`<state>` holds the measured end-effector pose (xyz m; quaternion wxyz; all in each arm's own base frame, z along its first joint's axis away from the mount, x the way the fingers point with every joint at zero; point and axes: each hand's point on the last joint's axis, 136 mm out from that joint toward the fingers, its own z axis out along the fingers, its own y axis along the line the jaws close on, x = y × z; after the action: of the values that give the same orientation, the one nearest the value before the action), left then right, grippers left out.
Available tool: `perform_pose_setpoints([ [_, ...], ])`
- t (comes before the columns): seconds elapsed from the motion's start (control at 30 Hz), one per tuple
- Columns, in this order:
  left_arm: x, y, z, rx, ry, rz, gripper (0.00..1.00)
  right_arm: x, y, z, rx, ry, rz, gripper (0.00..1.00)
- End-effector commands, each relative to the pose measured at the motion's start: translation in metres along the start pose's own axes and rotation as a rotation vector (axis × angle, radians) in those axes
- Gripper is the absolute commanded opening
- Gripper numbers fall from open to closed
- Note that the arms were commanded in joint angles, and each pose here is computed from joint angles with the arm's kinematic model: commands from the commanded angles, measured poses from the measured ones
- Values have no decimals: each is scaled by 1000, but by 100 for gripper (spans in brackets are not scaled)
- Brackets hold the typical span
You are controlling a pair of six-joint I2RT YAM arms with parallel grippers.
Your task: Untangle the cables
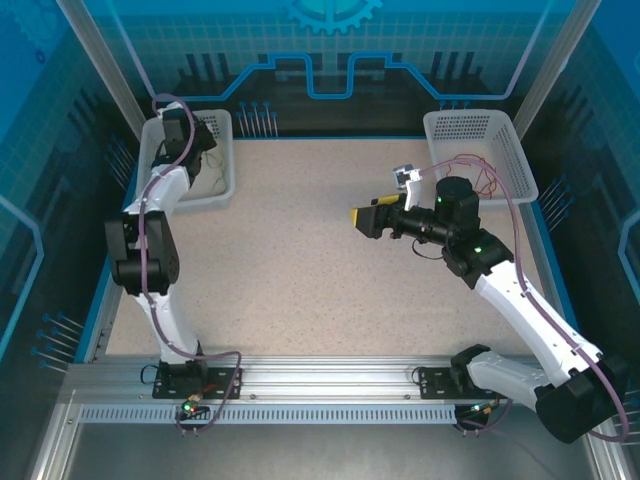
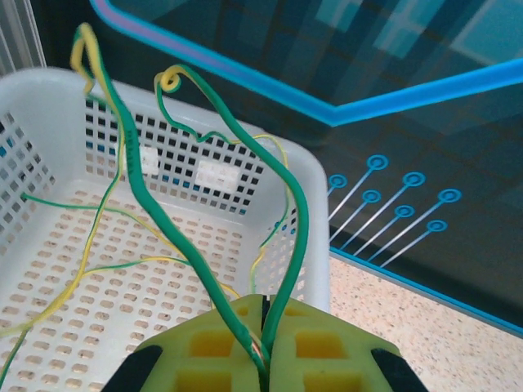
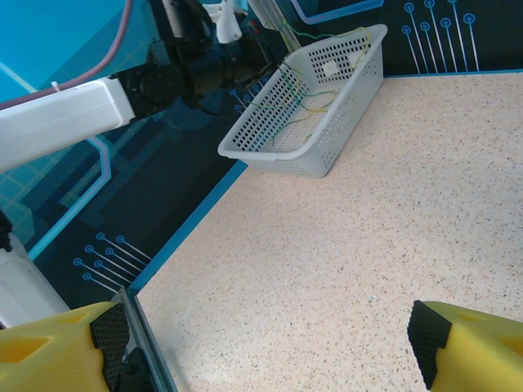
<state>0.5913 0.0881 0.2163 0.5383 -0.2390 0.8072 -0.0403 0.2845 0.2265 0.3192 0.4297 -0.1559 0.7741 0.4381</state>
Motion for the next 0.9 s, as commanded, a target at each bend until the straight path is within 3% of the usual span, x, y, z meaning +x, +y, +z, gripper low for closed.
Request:
perform_pose_setpoints([
  [0.0, 6, 12, 15, -53, 25, -47, 0, -5, -2, -5, 2, -30, -27, 92],
  [0.1, 18, 13, 24, -85, 65, -36, 2, -6, -1, -7, 11, -37, -40, 92],
  [0.17, 20, 16, 25, -135, 69, -2, 18, -6, -1, -8, 15, -39, -46, 92],
  [0.27, 17, 22, 21, -211, 55, 30, 23, -6, -2, -8, 17, -38, -48, 92],
  [0.33, 10, 20, 13, -238, 51, 49, 49, -8, -2, -8, 19, -43, -49, 92],
  [0.37, 6, 20, 7, -263, 39, 61, 56, -8, -3, -8, 20, -44, -50, 92],
  [0.5, -18, -4, -29, -249, -13, 127, 68, -11, -3, -6, 20, -48, -50, 92],
  [0.8, -11, -10, -124, -212, 51, 138, 79, -17, -8, -7, 57, -70, -63, 92],
  [0.83, -7, -8, -134, -212, 56, 144, 82, -18, -9, -8, 68, -76, -69, 92],
  [0.87, -5, -3, -141, -225, 48, 148, 96, -19, -11, -8, 80, -82, -77, 92],
])
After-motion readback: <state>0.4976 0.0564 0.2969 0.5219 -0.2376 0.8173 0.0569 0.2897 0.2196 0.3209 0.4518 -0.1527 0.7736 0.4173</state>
